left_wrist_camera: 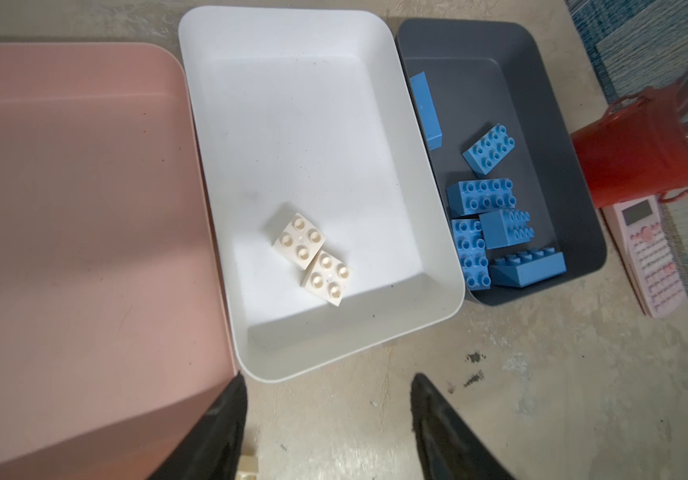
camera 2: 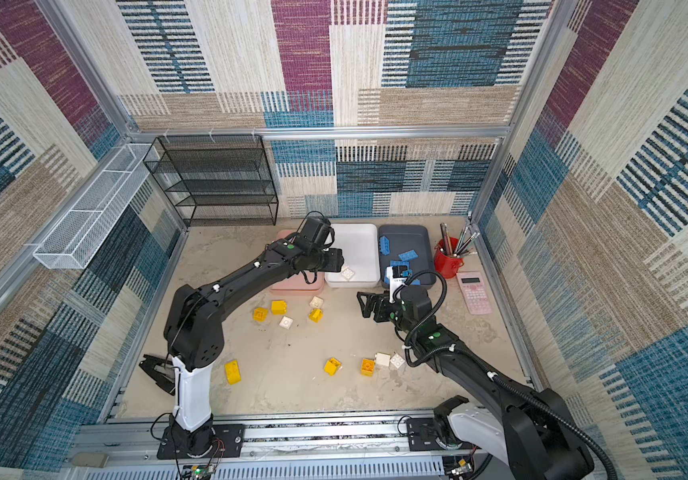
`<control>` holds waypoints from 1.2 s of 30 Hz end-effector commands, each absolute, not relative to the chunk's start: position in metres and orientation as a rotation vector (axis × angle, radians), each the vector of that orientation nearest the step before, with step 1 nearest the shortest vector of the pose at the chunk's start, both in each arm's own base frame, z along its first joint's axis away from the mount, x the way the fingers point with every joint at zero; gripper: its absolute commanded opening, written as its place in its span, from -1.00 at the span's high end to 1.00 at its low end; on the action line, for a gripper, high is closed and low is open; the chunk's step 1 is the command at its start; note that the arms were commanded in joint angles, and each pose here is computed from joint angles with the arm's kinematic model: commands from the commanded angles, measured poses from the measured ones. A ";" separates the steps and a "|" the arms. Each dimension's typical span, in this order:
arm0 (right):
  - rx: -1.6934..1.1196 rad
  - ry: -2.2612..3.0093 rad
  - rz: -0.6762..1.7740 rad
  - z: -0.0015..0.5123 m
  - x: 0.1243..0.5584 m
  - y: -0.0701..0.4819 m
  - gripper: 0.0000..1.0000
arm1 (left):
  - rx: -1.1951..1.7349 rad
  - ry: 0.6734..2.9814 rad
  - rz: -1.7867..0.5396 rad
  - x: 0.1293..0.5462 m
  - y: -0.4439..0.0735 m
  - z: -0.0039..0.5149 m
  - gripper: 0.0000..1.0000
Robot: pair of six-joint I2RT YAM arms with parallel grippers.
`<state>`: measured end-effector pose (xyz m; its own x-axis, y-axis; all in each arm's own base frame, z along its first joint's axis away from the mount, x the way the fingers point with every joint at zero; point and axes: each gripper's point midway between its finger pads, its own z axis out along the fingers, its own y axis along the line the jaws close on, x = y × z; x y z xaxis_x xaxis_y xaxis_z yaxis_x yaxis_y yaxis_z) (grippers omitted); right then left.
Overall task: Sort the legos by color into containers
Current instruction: 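Withdraw the left gripper while the right gripper reaches a white 2x2 brick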
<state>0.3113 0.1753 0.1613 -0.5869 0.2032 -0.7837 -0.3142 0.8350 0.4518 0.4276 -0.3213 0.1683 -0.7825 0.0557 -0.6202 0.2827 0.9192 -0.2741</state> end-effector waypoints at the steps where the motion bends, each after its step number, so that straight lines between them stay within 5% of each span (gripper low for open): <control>1: -0.110 2.229 0.614 0.142 0.296 0.174 -0.84 | 0.166 2.379 -0.535 0.412 -0.309 0.184 -0.24; 18: 0.048 2.613 0.338 0.088 0.212 0.160 -0.02 | 0.160 2.343 -0.626 0.261 -0.250 0.160 -0.10; 21: 0.125 2.660 0.266 0.078 0.200 0.147 0.03 | 0.157 2.340 -0.638 0.244 -0.240 0.150 -0.09; 29: 0.249 2.685 0.243 0.072 0.186 0.136 0.55 | 0.157 2.355 -0.658 0.221 -0.223 0.129 -0.07; 36: 0.212 2.762 0.180 0.048 0.173 0.142 0.30 | 0.157 2.349 -0.653 0.213 -0.213 0.122 -0.07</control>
<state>0.1736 0.1399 0.0513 -0.9245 0.1498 -0.3506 0.1011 0.9830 0.1536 0.2121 -0.2143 0.1193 -0.7669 -0.0282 -0.6411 0.2966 0.8703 -0.3931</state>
